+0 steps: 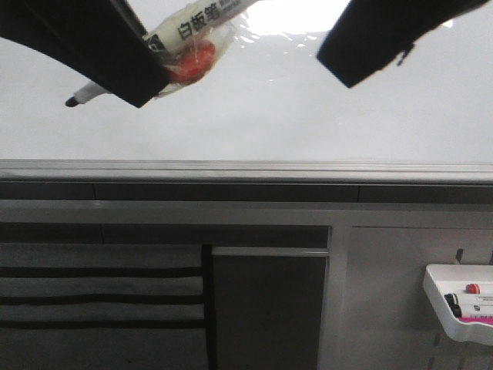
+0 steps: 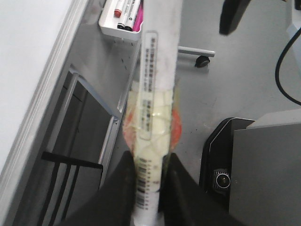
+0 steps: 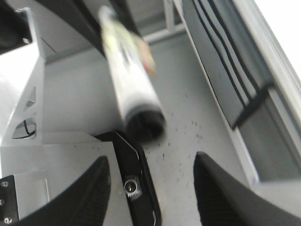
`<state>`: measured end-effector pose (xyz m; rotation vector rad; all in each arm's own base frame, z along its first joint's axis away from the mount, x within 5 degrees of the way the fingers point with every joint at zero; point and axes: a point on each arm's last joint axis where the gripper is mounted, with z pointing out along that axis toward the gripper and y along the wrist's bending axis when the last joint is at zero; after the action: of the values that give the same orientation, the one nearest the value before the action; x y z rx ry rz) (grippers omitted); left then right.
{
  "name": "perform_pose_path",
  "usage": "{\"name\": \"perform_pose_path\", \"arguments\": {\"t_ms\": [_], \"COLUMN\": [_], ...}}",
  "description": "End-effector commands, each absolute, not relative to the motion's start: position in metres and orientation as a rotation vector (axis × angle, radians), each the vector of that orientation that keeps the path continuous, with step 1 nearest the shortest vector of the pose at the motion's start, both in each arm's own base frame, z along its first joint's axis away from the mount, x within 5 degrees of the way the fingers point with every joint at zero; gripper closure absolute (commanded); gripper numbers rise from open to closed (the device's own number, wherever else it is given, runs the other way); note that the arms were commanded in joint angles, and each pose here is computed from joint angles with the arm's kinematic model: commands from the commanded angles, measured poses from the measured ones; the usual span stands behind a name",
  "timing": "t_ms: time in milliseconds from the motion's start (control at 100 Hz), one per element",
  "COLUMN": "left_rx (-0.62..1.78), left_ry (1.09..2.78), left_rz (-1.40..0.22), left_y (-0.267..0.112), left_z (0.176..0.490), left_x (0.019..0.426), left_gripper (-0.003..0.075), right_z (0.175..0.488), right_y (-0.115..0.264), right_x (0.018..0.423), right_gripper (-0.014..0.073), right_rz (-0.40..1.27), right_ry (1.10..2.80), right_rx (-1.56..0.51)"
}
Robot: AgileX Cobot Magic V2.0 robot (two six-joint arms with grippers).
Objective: Write number 3 on whiteboard
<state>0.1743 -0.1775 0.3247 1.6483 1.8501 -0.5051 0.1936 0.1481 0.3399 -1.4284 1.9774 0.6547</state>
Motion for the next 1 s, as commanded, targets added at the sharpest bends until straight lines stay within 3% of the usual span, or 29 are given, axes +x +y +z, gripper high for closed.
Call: {"name": "perform_pose_path", "arguments": {"t_ms": [0,300,740,990], "left_rx": [1.597,1.632,1.630,1.628], "left_ry": [1.753,1.702,1.702,1.701], "left_rz": [-0.535,-0.517,-0.516,-0.515], "left_y": [-0.181,-0.182,-0.182,-0.182], "left_z": [0.346,0.347,0.347,0.347], "left_x": [0.169,0.168,0.168,0.168], "left_gripper": [0.0741,0.0741,0.0741,0.0741], "right_z": [0.365,0.371,0.361,0.361], "right_y": [0.158,0.170,0.174,0.174], "right_x": [0.190,0.193,0.203,0.202], "right_gripper": [0.0241,0.0241,0.0242,0.0347], "right_rz": [0.697,0.715,0.713,0.716], "right_ry": [1.796,1.484,1.510,1.510], "right_rx": [-1.406,-1.524,-1.526,-1.532]}}
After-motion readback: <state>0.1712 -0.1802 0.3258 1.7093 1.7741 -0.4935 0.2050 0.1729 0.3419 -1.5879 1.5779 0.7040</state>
